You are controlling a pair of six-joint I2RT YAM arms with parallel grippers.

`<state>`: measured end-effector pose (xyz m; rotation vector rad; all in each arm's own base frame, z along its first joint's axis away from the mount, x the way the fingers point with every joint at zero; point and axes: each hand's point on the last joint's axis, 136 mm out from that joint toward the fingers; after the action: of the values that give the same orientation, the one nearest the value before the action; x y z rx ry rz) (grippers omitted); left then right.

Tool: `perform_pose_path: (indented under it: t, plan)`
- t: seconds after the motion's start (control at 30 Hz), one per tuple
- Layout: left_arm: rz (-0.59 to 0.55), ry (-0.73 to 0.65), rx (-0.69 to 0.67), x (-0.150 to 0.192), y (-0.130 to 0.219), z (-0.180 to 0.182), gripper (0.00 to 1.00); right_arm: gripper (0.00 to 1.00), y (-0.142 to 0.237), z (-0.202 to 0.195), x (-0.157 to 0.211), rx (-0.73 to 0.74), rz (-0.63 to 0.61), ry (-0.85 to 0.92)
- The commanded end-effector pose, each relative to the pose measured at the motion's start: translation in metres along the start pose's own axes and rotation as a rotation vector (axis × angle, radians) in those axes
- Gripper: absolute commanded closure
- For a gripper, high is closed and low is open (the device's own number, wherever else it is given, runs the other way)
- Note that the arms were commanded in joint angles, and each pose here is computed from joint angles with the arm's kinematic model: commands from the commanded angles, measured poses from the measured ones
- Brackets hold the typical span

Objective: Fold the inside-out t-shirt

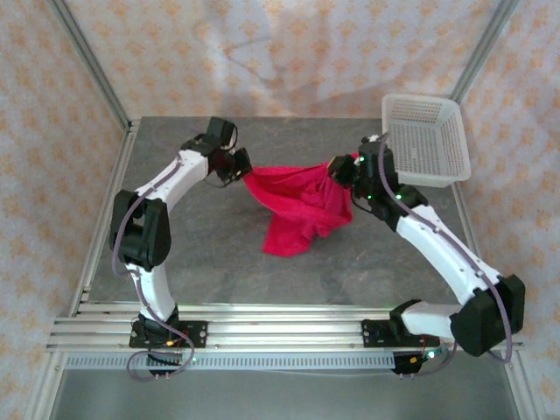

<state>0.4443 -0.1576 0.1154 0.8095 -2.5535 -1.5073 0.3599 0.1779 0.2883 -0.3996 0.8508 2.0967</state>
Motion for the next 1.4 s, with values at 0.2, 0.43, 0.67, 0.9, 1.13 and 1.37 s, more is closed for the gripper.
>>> perform_pose_path:
  t: [0.2, 0.43, 0.67, 0.9, 1.13, 1.37]
  plan:
    - [-0.068, -0.064, -0.069, 0.005, 0.003, 0.040, 1.00, 1.00, 0.063, 0.050, -0.061, -0.164, -0.078, -0.125]
    - [-0.084, -0.078, 0.063, 0.015, 0.014, -0.005, 1.00, 1.00, 0.005, -0.011, 0.011, -0.001, 0.126, -0.106]
    - [-0.086, -0.107, 0.086, 0.024, 0.023, -0.027, 1.00, 0.67, -0.029, -0.038, 0.103, 0.259, 0.362, 0.260]
    - [-0.094, -0.107, 0.080, 0.025, 0.028, -0.028, 1.00, 0.39, -0.053, -0.081, 0.128, 0.546, 0.440, 0.566]
    - [-0.100, -0.112, 0.071, 0.026, 0.035, -0.026, 1.00, 0.45, -0.088, -0.099, 0.118, 0.675, 0.391, 0.655]
    - [-0.109, -0.134, 0.028, 0.015, 0.045, -0.017, 1.00, 1.00, -0.059, -0.035, 0.060, 0.568, 0.295, 0.589]
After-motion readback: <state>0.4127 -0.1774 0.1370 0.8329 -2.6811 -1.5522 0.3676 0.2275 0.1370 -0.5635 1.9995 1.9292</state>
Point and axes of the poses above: each hand's point on the last joint's axis, 136 mm out from that joint toward the fingers, its own y axis back along the fingers, its own z axis along the line the jaws close on, x = y × z
